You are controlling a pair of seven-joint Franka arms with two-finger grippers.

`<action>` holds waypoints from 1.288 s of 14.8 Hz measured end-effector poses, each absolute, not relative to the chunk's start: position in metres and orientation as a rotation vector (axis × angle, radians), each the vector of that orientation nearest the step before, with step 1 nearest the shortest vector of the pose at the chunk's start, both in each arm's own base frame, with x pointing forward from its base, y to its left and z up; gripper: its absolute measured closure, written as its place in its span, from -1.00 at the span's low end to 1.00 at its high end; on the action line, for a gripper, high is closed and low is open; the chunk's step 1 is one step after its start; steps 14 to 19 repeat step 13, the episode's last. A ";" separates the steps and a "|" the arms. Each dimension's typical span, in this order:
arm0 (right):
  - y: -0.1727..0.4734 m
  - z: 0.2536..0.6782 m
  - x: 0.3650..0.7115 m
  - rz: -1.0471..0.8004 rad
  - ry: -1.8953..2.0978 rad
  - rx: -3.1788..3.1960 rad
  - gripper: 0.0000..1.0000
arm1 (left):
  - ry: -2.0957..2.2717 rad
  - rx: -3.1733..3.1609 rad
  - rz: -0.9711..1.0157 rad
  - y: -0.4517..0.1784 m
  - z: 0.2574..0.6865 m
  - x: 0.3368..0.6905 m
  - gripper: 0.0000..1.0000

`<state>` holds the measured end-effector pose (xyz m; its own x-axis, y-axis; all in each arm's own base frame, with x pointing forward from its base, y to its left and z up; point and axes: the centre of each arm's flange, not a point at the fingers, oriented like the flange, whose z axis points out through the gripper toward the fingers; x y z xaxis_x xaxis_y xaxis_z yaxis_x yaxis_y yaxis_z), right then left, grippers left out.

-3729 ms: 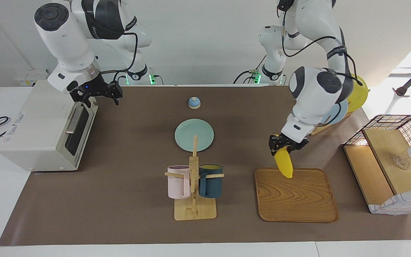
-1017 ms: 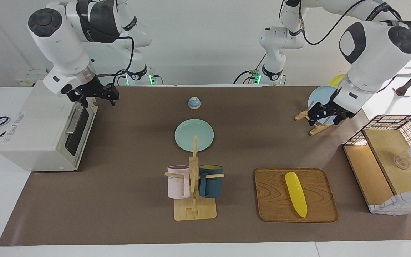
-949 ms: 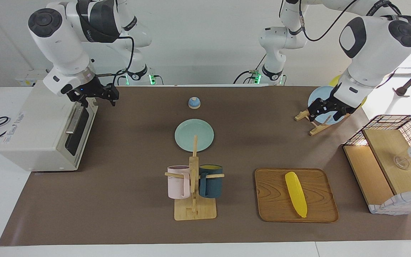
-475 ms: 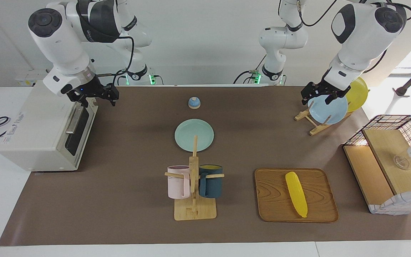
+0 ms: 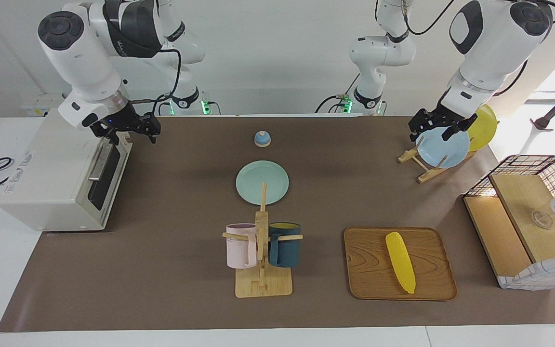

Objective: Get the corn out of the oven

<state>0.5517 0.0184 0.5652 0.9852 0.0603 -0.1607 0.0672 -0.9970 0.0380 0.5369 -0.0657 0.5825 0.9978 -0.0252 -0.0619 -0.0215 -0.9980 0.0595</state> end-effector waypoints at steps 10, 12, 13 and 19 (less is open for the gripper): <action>0.018 0.565 0.552 -0.248 0.099 3.087 -1.00 | -0.063 3.112 -0.095 -0.071 0.582 0.537 -1.00; 0.018 0.565 0.552 -0.248 0.099 3.087 -1.00 | -0.067 3.114 -0.095 -0.072 0.582 0.537 -1.00; 0.018 0.565 0.552 -0.248 0.099 3.087 -1.00 | -0.067 3.114 -0.095 -0.072 0.582 0.537 -1.00; 0.018 0.565 0.552 -0.248 0.099 3.087 -1.00 | -0.067 3.114 -0.095 -0.072 0.582 0.537 -1.00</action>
